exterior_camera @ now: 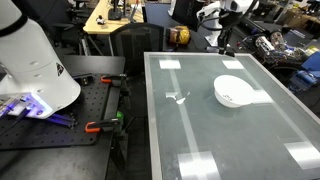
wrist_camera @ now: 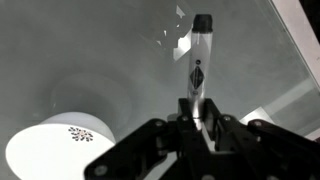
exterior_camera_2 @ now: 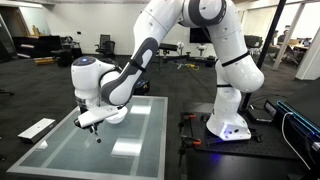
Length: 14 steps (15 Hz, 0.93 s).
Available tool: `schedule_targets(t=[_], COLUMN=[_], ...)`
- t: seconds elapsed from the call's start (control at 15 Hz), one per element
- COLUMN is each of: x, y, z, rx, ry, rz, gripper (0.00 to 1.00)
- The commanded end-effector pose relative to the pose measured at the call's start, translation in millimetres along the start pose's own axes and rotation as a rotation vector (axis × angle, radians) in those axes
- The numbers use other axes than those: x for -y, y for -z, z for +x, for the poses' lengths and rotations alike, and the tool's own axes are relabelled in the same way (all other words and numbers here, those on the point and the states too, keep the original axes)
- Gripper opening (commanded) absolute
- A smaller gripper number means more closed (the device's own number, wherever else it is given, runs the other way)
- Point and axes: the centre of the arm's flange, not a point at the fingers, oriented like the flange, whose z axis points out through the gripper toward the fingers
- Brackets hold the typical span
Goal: Take the pen out of the bowl and put it on the table
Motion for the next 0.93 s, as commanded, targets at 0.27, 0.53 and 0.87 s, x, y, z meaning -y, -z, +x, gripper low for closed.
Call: schedule_targets(t=[0.27,0.53,0.87], x=[21,25,26], y=[-39,-56,-68], z=[0,-4,-5], rx=[0.022,0.049,0.089], ry=[0.099,0.119,0.12], rz=[-0.036,-0.041,-0.044], gripper=[0.05,0.05,0.06])
